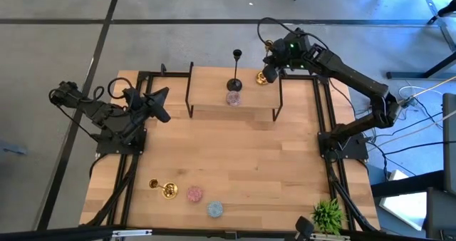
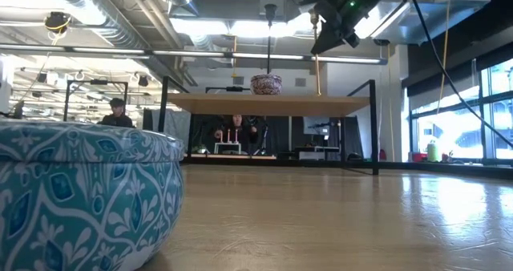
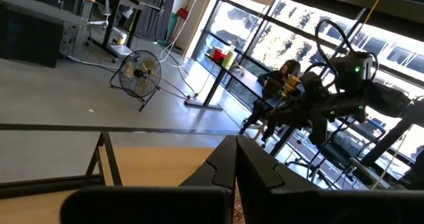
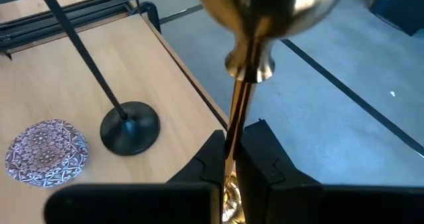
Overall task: Pick & Place candle stick holders
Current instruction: Put the gold candle holder on the shelf
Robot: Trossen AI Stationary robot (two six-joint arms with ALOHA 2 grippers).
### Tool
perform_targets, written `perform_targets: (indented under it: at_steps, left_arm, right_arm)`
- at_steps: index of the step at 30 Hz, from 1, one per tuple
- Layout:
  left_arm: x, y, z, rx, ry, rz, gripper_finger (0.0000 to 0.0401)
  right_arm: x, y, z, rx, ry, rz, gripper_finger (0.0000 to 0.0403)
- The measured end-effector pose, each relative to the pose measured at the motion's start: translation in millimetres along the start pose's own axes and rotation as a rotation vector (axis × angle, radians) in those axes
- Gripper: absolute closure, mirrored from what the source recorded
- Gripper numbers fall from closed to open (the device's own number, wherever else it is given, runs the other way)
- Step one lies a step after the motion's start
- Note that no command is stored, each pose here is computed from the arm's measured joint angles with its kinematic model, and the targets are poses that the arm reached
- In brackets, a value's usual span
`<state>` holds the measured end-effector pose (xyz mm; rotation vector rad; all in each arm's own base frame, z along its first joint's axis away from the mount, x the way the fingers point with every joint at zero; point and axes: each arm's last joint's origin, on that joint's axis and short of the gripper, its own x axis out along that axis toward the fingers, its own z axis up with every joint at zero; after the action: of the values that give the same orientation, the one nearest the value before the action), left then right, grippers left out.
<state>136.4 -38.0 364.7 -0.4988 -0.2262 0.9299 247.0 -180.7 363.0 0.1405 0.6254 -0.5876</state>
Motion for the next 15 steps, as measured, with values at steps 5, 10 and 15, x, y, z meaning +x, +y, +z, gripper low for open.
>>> perform_targets:
  at_steps: [5, 10, 15]
  left_arm:
    - [0.0, 0.0, 0.0, 0.008, 0.000, 0.000, 0.0399]
    - [0.0, 0.0, 0.0, 0.009, 0.000, 0.000, 0.0400]
    - [0.0, 0.0, 0.0, 0.009, 0.000, 0.000, 0.0398]
  right_arm:
    - [0.0, -0.1, 0.0, 0.003, 0.000, 0.000, 0.0379]
    - [0.0, 0.2, 0.1, 0.004, -0.002, 0.012, 0.0379]
    - [0.0, 0.6, 0.1, -0.001, -0.002, 0.026, 0.0376]
